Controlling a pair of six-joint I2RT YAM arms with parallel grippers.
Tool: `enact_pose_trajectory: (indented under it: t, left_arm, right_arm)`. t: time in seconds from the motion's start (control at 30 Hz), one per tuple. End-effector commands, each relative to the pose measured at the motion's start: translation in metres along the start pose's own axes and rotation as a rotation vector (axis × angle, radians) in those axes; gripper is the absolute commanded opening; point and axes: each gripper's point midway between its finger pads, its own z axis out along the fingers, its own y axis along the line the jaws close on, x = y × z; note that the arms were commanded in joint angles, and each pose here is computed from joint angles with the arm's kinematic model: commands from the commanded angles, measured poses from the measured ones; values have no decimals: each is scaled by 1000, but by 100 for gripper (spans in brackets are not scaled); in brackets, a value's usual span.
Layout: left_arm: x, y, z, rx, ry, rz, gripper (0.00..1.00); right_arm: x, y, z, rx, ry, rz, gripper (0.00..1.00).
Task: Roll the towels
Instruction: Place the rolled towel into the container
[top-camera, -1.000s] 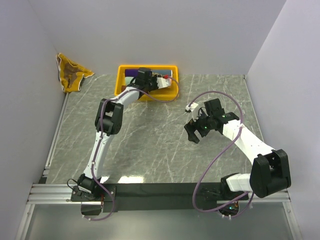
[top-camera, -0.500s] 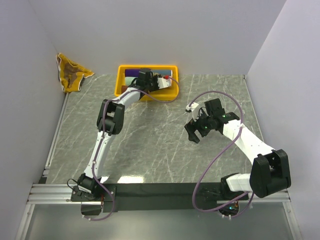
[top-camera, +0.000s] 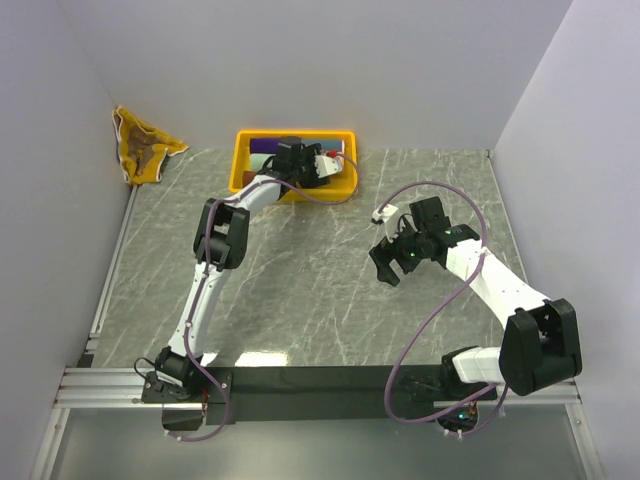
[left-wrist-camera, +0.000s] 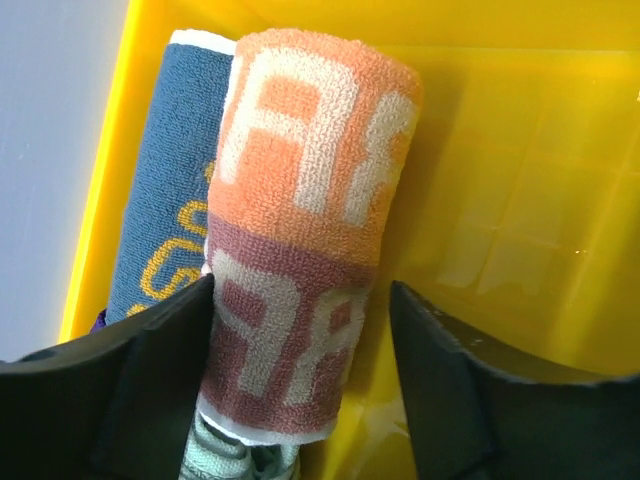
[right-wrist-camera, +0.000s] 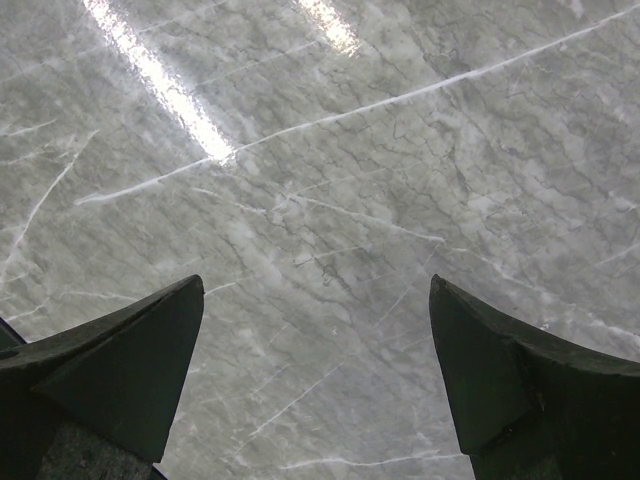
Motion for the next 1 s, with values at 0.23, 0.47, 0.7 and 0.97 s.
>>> enact_pose_trajectory:
  t: [0.23,0.47,0.7,0.97]
  left_arm:
    - [-42,18,-20,-3,-64,-22,87]
    - [-65,41,-35,-52,-92,-16,95]
    - [-93,52,-59,-32,-141,19,99]
    - [-128,90,-113,-78,-178,-126,99]
  right_arm:
    - [-17,-3,-5,7,-65,0,100]
    - [-19,-1,-4,-2,-75,2,100]
    - [-19,-2,-5,3,-80,-10,100]
    - [-27,-5,-7,15,-101,-10,100]
